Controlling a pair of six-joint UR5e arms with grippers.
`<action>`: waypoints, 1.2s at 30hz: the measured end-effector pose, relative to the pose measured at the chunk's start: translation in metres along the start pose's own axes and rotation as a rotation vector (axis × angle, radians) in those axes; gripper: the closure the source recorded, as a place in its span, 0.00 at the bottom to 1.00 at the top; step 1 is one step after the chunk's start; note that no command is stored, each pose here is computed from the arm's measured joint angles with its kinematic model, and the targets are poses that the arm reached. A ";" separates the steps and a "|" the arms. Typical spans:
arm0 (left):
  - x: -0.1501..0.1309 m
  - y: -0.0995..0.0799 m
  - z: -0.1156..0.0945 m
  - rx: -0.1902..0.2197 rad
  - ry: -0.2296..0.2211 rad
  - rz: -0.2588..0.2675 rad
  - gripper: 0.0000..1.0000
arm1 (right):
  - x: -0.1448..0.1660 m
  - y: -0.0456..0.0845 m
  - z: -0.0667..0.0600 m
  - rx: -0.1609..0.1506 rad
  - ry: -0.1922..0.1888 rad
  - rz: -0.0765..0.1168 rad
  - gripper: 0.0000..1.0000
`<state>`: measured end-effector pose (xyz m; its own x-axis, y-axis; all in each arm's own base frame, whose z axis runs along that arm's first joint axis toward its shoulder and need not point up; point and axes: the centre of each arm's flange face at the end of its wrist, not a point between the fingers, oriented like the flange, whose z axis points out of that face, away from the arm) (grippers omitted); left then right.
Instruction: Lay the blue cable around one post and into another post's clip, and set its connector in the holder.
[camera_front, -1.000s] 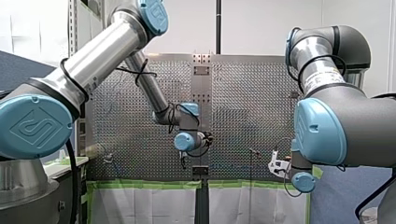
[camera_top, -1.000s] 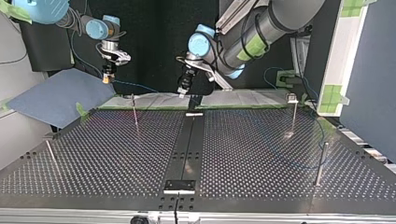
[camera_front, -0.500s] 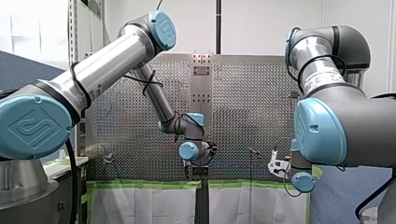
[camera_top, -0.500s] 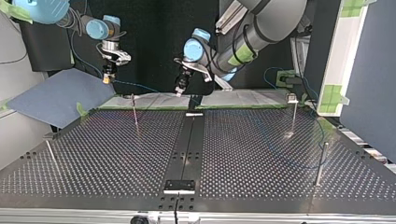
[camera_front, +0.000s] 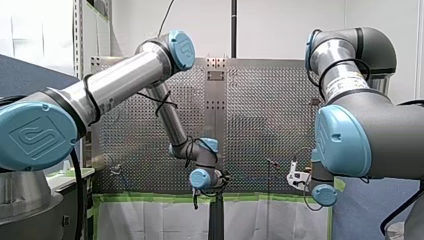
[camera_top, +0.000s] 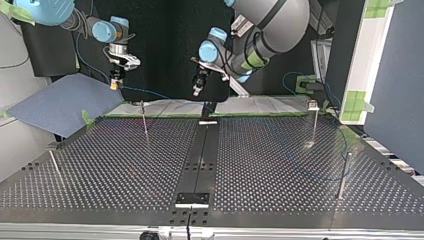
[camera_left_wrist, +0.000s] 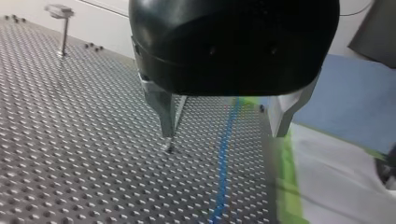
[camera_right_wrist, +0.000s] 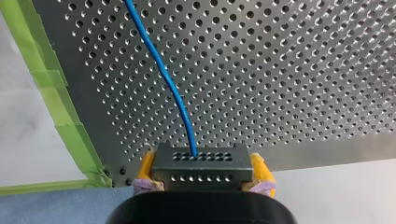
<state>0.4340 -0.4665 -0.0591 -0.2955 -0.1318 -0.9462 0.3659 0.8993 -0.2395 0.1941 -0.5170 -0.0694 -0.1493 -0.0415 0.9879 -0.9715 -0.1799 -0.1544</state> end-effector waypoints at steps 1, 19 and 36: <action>0.004 0.002 0.000 -0.002 0.005 0.001 0.00 | 0.000 0.000 0.000 0.000 0.000 0.000 1.00; 0.081 0.021 0.006 -0.056 0.107 0.109 0.00 | 0.000 -0.001 0.000 0.003 0.001 0.000 1.00; 0.025 -0.004 0.037 -0.083 -0.014 0.108 0.00 | -0.001 -0.004 0.002 0.006 -0.009 -0.010 1.00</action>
<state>0.4575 -0.4888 -0.0903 -0.2461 -0.0371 -0.9685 0.3203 0.9400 -0.1174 0.1981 -0.5180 -0.0695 -0.1374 -0.0485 0.9893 -0.9719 -0.1862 -0.1441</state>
